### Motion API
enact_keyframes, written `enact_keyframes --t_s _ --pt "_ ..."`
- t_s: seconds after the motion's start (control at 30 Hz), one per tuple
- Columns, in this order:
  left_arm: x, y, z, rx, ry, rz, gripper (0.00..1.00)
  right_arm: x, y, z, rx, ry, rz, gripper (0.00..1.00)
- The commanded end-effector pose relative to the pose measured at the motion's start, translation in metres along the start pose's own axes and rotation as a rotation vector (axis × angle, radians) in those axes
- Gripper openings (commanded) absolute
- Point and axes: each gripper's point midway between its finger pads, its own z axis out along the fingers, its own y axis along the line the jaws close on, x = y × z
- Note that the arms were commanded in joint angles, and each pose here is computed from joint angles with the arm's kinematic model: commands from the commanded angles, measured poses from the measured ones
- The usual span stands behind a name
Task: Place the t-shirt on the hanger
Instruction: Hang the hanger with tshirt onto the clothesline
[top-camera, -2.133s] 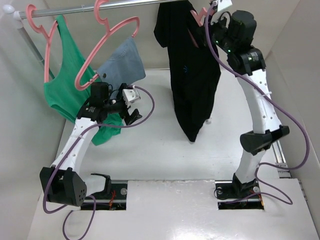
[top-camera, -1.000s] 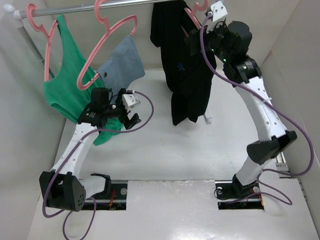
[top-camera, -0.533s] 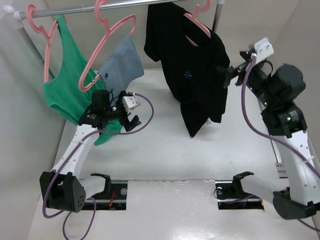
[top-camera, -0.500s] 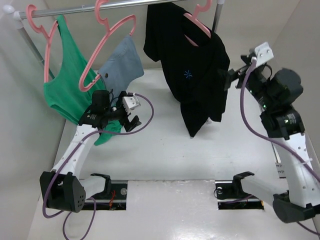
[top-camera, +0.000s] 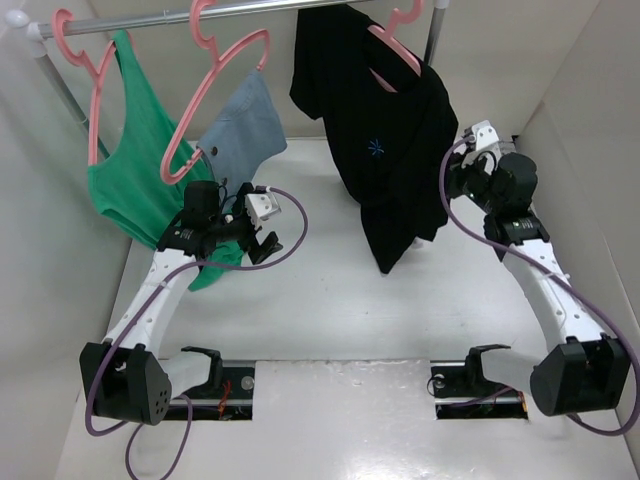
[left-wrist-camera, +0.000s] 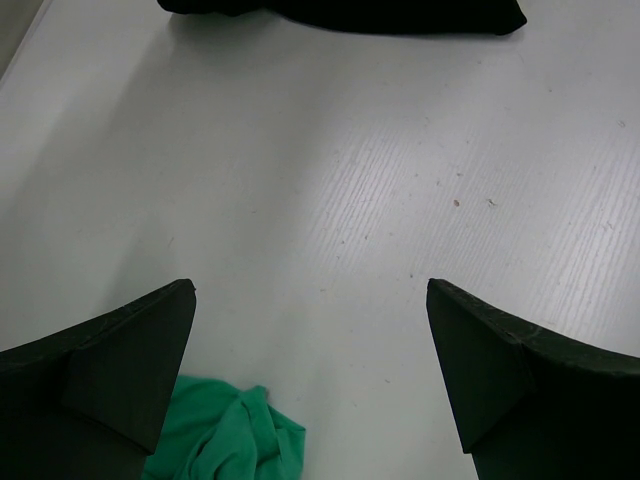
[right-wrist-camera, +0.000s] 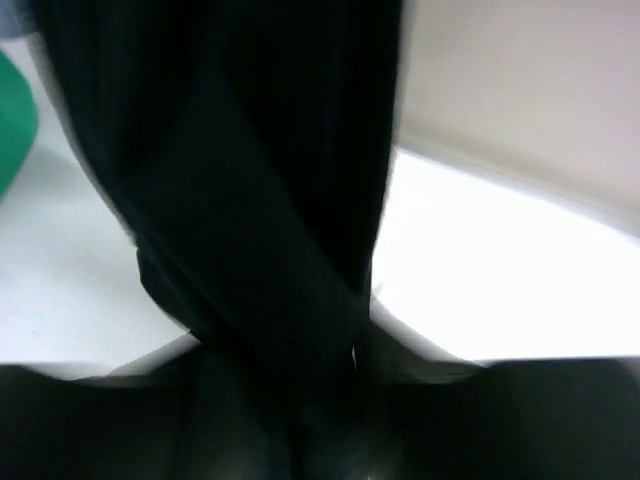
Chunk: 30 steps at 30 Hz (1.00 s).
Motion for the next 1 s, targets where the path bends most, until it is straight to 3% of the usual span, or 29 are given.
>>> enact_keyframes --t_s 0.0,0.03,0.07,0.27,0.47,0.67,0.9,0.93,0.97 --pt "-0.014 0.000 -0.003 -0.001 -0.041 0.035 1.00 -0.063 0.018 -0.002 -0.142 -0.208 -0.071 0.20" --pt "-0.012 -0.002 -0.003 0.003 -0.036 0.029 1.00 -0.065 0.020 0.000 -0.161 -0.210 -0.073 0.02" --pt "-0.012 -0.002 -0.003 0.003 -0.036 0.029 1.00 -0.069 0.025 -0.004 -0.183 -0.221 -0.081 0.00" --pt "-0.012 -0.001 -0.003 0.003 -0.036 0.038 1.00 -0.092 0.082 -0.054 -0.464 -0.322 -0.226 0.00" --pt "-0.012 -0.001 -0.003 0.002 -0.036 0.049 1.00 -0.147 0.123 -0.109 -0.679 -0.430 -0.324 0.00" --pt "-0.012 -0.001 -0.003 0.002 -0.036 0.049 1.00 -0.197 0.124 -0.137 -0.635 -0.504 -0.342 0.00" --pt "-0.007 -0.004 -0.003 0.007 -0.030 0.051 1.00 -0.193 0.116 -0.134 -0.605 -0.454 -0.254 0.00" --pt "-0.009 -0.003 -0.002 0.003 -0.035 0.057 1.00 -0.182 0.107 -0.124 -0.579 -0.415 -0.212 0.02" --pt "-0.009 -0.003 -0.002 0.003 -0.035 0.057 1.00 -0.165 0.095 -0.115 -0.549 -0.371 -0.174 0.16"
